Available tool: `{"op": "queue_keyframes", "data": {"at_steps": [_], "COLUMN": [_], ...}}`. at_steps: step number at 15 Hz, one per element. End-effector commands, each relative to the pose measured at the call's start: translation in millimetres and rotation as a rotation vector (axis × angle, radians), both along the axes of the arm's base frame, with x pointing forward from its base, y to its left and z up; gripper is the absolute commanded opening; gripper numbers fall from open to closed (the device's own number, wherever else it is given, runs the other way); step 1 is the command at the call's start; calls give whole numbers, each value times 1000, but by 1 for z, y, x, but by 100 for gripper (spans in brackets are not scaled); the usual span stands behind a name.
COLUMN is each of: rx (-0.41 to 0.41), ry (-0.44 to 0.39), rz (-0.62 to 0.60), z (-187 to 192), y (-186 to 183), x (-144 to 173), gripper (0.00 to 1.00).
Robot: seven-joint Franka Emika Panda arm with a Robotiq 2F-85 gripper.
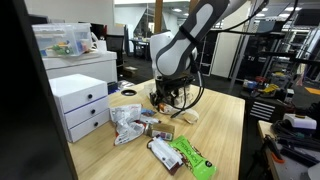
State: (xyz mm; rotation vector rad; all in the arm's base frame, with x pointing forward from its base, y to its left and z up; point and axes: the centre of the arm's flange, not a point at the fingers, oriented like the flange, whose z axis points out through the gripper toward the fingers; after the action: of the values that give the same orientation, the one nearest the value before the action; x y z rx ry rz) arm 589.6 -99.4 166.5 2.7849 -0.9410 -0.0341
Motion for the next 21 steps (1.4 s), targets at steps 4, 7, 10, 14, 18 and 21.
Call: {"op": "queue_keyframes", "data": {"at_steps": [4, 7, 10, 14, 18, 21], "rx": [-49, -66, -84, -103, -114, -119], "ry": [99, 181, 246, 263, 263, 266], "rz": [-1, 6, 13, 28, 43, 52], "z": [-2, -2, -2, -4, -5, -6], "y": [-3, -3, -4, -2, 0, 2], "x": [7, 7, 8, 11, 13, 13], "gripper": [78, 100, 100, 83, 49, 30]}}
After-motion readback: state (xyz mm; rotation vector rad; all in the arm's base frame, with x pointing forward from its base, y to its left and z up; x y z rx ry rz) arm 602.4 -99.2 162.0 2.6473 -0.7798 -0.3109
